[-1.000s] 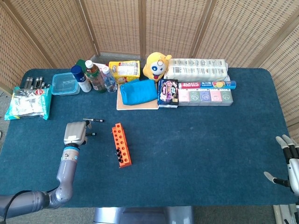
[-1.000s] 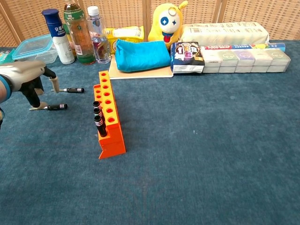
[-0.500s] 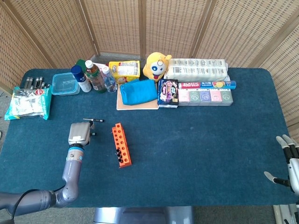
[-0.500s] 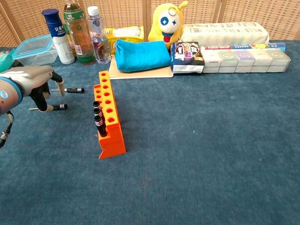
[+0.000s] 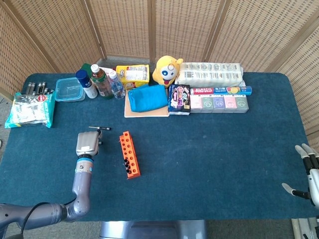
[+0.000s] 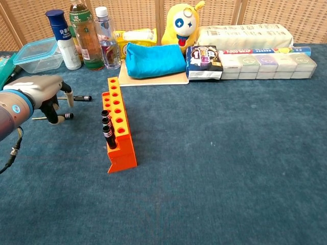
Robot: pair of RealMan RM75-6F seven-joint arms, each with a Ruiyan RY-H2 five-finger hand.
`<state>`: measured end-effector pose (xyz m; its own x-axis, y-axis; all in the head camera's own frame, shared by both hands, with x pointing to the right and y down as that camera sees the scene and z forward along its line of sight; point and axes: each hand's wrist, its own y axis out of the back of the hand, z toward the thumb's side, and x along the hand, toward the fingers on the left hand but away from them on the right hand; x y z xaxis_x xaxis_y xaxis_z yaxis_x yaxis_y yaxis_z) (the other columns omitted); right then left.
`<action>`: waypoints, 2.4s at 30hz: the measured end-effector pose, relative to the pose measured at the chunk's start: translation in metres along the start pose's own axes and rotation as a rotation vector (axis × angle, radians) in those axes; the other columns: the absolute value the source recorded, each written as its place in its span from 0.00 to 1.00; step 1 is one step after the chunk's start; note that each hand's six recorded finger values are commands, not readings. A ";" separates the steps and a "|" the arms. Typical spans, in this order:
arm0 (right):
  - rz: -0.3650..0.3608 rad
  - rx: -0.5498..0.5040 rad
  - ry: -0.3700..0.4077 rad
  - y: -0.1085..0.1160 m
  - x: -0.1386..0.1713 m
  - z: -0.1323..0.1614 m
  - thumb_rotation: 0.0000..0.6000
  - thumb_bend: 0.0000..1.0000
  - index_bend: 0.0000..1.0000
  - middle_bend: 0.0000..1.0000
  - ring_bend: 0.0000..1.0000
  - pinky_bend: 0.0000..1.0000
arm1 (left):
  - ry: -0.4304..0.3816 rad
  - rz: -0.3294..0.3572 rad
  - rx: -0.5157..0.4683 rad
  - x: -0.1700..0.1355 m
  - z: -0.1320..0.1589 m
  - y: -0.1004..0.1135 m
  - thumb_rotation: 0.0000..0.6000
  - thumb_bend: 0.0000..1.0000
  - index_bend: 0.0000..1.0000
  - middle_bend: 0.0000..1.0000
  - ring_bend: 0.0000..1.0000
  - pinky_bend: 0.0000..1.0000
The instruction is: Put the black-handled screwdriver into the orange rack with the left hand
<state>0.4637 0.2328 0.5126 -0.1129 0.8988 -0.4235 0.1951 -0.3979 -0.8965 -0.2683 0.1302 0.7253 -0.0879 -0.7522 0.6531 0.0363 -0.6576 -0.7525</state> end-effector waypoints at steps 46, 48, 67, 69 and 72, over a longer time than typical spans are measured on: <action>0.019 -0.010 0.002 -0.003 -0.001 0.001 1.00 0.00 0.06 0.05 0.08 0.17 | 0.009 0.041 0.042 0.004 0.007 -0.009 1.00 0.37 0.46 1.00 1.00 1.00; 0.019 -0.011 0.003 -0.003 -0.001 0.001 1.00 0.00 0.06 0.05 0.08 0.18 | 0.008 0.038 0.042 0.004 0.007 -0.011 1.00 0.37 0.46 1.00 1.00 1.00; 0.023 -0.028 0.006 -0.001 -0.001 0.000 1.00 0.00 0.06 0.05 0.08 0.20 | 0.012 0.044 0.057 0.005 0.010 -0.014 1.00 0.37 0.46 1.00 1.00 1.00; 0.024 -0.029 0.006 -0.001 -0.001 0.000 1.00 0.00 0.06 0.05 0.08 0.20 | 0.013 0.046 0.061 0.005 0.009 -0.014 1.00 0.37 0.46 1.00 1.00 1.00; 0.024 -0.031 0.007 -0.001 -0.001 0.000 1.00 0.00 0.06 0.05 0.08 0.20 | 0.017 0.043 0.060 0.006 0.009 -0.014 1.00 0.37 0.47 1.00 1.00 1.00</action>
<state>0.4635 0.2324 0.5134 -0.1011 0.8905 -0.4436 0.2273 -0.4135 -0.8817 -0.2604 0.1346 0.7408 -0.1017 -0.7795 0.6180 0.1002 -0.6261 -0.7733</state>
